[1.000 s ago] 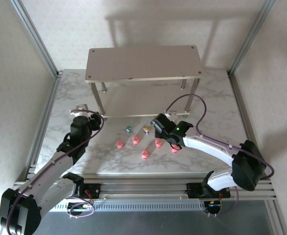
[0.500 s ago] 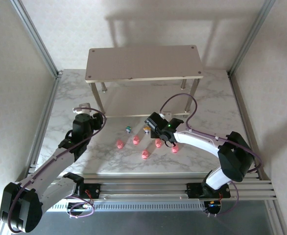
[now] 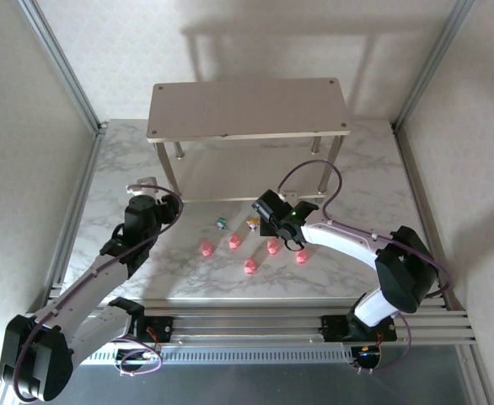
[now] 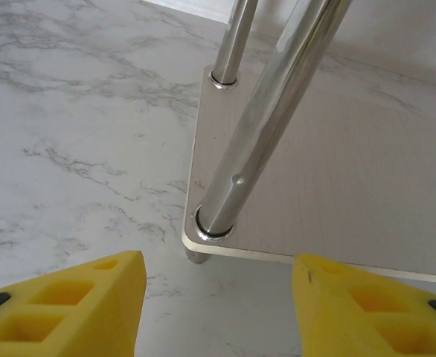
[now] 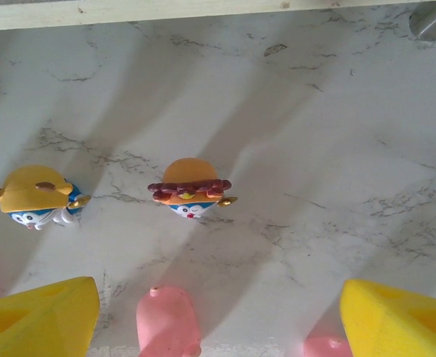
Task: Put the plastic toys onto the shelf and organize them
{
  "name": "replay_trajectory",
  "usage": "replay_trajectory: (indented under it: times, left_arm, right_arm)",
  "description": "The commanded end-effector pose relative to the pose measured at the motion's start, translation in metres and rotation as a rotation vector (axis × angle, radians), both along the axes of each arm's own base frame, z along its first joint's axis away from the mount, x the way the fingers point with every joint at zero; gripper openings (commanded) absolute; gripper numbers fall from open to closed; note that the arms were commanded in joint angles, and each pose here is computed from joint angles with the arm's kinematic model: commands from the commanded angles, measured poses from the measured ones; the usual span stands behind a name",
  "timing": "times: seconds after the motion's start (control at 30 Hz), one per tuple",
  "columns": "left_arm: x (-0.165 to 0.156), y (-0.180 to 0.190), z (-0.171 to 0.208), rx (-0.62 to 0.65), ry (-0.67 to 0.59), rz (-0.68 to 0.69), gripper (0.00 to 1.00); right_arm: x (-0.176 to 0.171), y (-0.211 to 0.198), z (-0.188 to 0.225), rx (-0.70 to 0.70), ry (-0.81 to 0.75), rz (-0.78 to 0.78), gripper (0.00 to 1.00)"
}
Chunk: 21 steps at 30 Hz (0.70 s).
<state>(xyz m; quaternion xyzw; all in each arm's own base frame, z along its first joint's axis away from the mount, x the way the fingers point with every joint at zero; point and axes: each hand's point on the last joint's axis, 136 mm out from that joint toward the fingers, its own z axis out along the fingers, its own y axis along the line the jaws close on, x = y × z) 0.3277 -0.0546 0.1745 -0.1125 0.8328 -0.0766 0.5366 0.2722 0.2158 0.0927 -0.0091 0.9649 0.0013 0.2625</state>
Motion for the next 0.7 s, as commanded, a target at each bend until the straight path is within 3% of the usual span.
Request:
replay_trajectory:
  times: [0.0,0.37,0.67]
  left_arm:
    - [0.006,-0.003,0.017,-0.008,-0.031,-0.019,0.54]
    - [0.020,-0.014,0.029,-0.084,-0.056,-0.040,0.54]
    - [0.028,-0.012,0.039,-0.035,-0.052,-0.034,0.55]
  right_arm:
    - [0.004,0.004,0.009,0.022,-0.011,0.006,0.85]
    - [0.012,-0.010,0.039,0.033,-0.049,0.024,0.86]
    - [0.003,-0.018,0.039,0.109,-0.033,0.014,0.85]
